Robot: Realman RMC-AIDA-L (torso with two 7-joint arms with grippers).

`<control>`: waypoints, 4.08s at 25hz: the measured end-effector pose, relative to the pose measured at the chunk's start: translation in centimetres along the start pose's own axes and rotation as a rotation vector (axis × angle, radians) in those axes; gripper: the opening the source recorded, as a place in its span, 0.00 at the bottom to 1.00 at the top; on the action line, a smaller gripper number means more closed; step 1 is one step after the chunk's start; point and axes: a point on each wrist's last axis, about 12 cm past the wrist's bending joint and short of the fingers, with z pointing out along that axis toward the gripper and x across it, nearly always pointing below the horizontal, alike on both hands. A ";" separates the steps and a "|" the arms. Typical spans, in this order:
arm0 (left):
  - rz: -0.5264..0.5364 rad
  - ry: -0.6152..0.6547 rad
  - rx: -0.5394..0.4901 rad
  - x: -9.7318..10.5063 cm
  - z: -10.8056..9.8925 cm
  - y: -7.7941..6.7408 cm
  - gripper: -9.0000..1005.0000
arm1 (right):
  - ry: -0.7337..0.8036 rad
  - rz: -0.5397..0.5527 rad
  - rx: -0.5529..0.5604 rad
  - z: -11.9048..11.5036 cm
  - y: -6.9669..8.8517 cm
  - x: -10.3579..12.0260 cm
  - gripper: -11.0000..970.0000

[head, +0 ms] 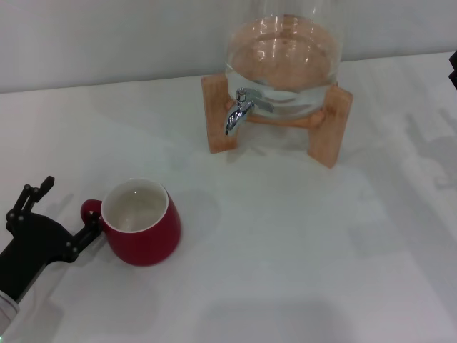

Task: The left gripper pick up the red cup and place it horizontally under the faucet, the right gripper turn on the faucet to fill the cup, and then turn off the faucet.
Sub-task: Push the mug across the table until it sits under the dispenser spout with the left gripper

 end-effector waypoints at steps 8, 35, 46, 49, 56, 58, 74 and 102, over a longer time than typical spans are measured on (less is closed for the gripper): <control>0.001 0.011 0.005 0.1 0.1 -0.1 0.81 | -0.002 0.000 -0.001 0.0 0.0 0.0 0.75; 0.024 0.038 0.010 0.2 0.7 -0.1 0.16 | -0.015 0.003 -0.007 0.0 0.1 -0.1 0.75; 0.019 0.030 0.010 0.0 1.1 0.0 0.11 | -0.012 0.008 -0.007 -0.1 0.2 -0.1 0.75; 0.013 0.016 0.012 -0.4 1.5 -0.1 0.11 | -0.011 0.009 -0.007 -0.1 0.3 0.0 0.75; 0.014 0.001 0.017 -0.8 2.0 -0.1 0.11 | -0.017 0.010 -0.010 -0.3 0.3 -0.1 0.75; 0.014 -0.002 0.018 -0.8 2.1 -0.1 0.11 | -0.017 0.010 -0.010 -0.3 0.3 -0.1 0.75; -0.051 -0.027 0.021 -1.5 3.2 0.3 0.11 | -0.018 0.011 -0.011 -0.3 0.3 -0.1 0.75; -0.184 0.028 0.110 -3.2 7.6 1.1 0.11 | -0.024 0.042 -0.028 -0.1 0.5 -0.2 0.75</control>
